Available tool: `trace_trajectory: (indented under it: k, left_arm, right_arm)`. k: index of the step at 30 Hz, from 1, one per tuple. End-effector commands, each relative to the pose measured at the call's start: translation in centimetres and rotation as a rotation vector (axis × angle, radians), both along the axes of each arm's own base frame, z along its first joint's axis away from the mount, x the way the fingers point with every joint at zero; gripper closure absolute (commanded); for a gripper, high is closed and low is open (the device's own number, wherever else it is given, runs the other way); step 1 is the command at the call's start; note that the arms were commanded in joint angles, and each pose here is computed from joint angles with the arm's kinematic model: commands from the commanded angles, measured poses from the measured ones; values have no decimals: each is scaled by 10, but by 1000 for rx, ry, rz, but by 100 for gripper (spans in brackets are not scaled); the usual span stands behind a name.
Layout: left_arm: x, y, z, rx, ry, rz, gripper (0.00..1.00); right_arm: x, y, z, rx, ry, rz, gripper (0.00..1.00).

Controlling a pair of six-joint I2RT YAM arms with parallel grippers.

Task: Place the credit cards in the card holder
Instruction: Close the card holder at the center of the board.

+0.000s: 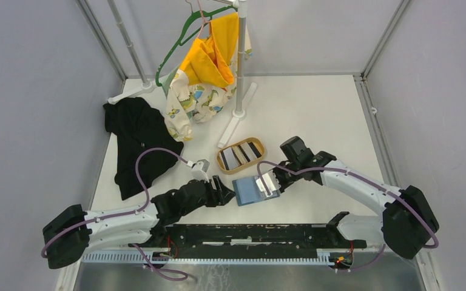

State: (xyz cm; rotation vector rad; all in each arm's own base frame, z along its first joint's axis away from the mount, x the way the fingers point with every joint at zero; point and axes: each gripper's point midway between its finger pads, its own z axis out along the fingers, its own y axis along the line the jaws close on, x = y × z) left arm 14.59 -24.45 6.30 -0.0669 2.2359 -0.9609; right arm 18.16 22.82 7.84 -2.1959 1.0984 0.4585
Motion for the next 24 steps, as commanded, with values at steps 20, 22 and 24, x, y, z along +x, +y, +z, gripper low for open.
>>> trace_trajectory:
  k: [20,22,24]
  left_arm:
    - [23,-28,8,-80,11,52,25]
    - [25,-29,7,-87,17,56,25]
    - [26,-30,6,-95,21,60,25]
  right_arm:
    - [30,-38,-47,-247,93,-244,83]
    - [29,-39,-49,-255,102,-243,83]
    - [28,-40,-51,-264,108,-241,83]
